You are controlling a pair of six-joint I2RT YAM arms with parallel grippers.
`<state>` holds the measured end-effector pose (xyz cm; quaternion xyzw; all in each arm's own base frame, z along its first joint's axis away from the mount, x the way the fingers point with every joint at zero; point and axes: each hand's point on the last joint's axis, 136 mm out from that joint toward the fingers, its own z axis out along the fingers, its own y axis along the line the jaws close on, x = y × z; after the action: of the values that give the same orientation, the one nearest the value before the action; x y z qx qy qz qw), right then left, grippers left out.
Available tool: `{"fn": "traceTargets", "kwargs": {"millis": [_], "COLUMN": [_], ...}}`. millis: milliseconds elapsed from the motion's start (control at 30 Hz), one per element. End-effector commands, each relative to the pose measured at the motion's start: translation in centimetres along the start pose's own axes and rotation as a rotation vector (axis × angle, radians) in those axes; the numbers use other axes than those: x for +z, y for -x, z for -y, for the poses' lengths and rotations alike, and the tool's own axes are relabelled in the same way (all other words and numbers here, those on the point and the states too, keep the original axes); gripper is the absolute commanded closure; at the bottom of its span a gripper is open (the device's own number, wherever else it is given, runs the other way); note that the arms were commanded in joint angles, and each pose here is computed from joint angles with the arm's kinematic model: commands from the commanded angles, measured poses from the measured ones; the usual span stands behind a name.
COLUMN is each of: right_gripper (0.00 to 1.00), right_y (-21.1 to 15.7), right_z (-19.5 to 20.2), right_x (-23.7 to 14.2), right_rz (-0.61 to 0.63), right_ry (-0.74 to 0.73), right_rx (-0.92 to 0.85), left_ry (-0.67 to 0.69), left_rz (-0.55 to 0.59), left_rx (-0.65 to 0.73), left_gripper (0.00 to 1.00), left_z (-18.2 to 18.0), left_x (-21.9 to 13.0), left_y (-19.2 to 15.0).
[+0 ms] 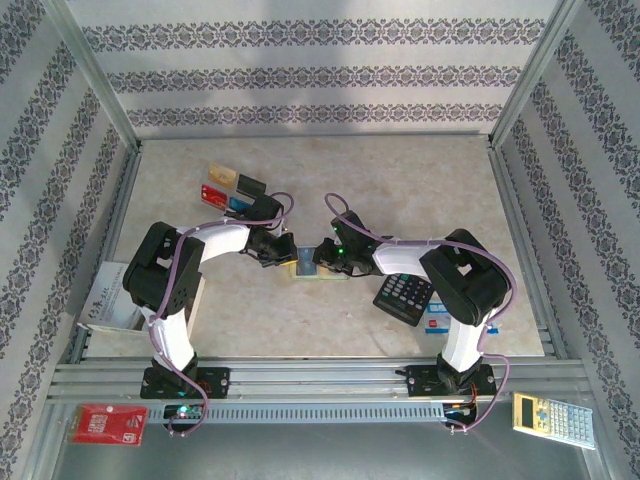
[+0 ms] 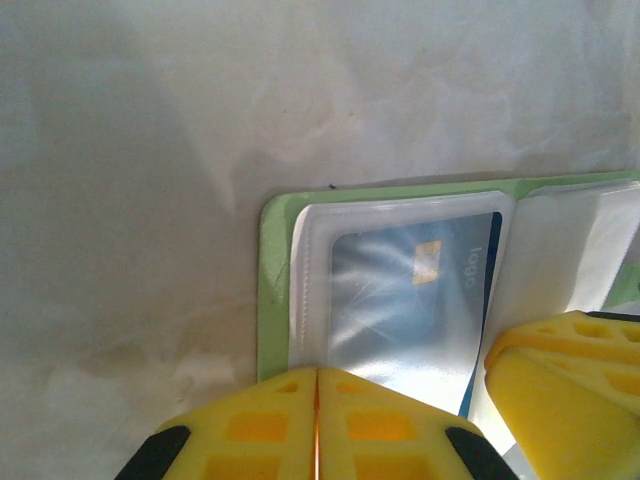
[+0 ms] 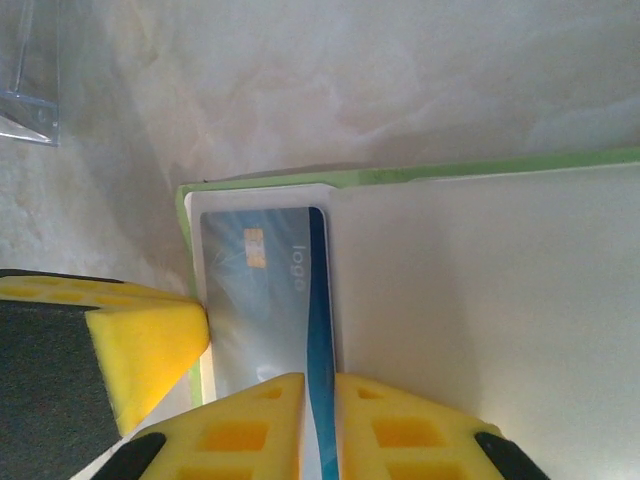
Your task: Take the credit cards out of the card holder
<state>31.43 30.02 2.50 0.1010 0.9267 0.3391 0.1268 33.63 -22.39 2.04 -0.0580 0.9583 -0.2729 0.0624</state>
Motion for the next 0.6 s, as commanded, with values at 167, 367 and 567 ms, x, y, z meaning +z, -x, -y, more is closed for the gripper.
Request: {"fn": "traceTargets", "kwargs": {"millis": [167,367,567], "right_gripper": [0.84,0.84,0.83], "right_y": [-0.8,-1.3,-1.4], "right_z": [2.6,3.4,4.8], "right_x": [0.7,1.1,0.8], "right_rz": [-0.035,-0.053,-0.043], "right_ry": [-0.100,-0.120,-0.207], "right_rx": [0.031,0.042,0.050], "left_ry": [0.149,0.156,0.176], "left_rz": [-0.065,-0.070,-0.068], "left_rx": [-0.027,-0.029,-0.038], "left_gripper": [0.92,0.92,0.92], "left_z": [-4.3,-4.6,-5.1], "left_x": [1.8,1.9,2.0], "left_y": [-2.3,-2.4,-2.6]}}
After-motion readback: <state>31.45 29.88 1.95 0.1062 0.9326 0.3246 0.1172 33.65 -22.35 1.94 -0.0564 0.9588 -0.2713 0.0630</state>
